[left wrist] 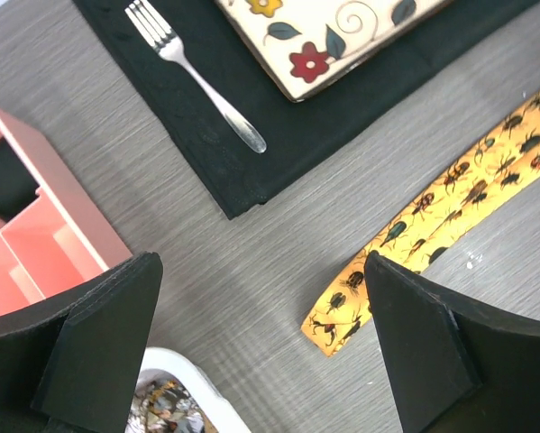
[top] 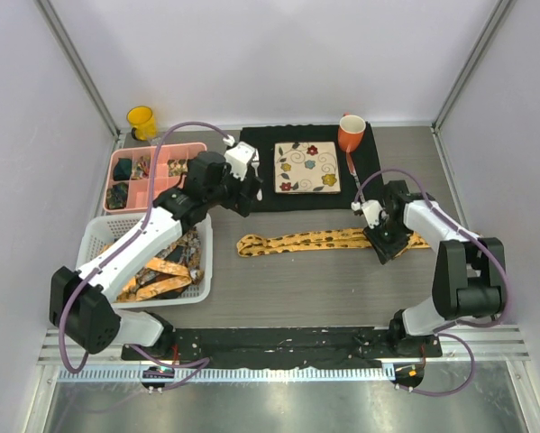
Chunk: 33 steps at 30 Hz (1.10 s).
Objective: Roll the ties
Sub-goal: Flatten out the tie at the center of the board, then roll the tie at the center of the board.
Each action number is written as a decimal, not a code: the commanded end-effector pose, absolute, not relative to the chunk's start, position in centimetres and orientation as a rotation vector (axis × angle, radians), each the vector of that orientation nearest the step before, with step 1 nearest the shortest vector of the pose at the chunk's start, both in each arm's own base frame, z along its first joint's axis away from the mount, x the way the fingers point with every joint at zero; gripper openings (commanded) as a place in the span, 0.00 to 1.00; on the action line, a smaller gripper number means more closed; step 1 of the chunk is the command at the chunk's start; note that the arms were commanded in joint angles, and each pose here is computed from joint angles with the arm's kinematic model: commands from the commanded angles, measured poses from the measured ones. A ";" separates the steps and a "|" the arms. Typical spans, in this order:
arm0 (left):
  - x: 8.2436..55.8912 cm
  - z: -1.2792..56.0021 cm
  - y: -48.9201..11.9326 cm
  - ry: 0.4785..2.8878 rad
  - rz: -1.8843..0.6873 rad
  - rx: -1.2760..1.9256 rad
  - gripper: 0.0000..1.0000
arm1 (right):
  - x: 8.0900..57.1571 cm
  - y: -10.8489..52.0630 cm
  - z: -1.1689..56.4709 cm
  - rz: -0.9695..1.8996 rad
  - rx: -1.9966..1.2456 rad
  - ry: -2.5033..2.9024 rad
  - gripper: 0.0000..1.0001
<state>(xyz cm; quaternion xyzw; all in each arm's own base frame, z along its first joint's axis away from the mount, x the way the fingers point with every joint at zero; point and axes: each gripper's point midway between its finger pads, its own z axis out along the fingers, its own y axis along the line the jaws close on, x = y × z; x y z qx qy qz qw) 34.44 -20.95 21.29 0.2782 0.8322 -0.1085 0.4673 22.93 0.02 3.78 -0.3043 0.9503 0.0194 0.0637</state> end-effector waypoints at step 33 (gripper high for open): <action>30.2 16.4 -23.7 1.915 -0.442 1.231 0.82 | 28.5 -16.1 9.7 -0.332 -0.485 2.862 0.17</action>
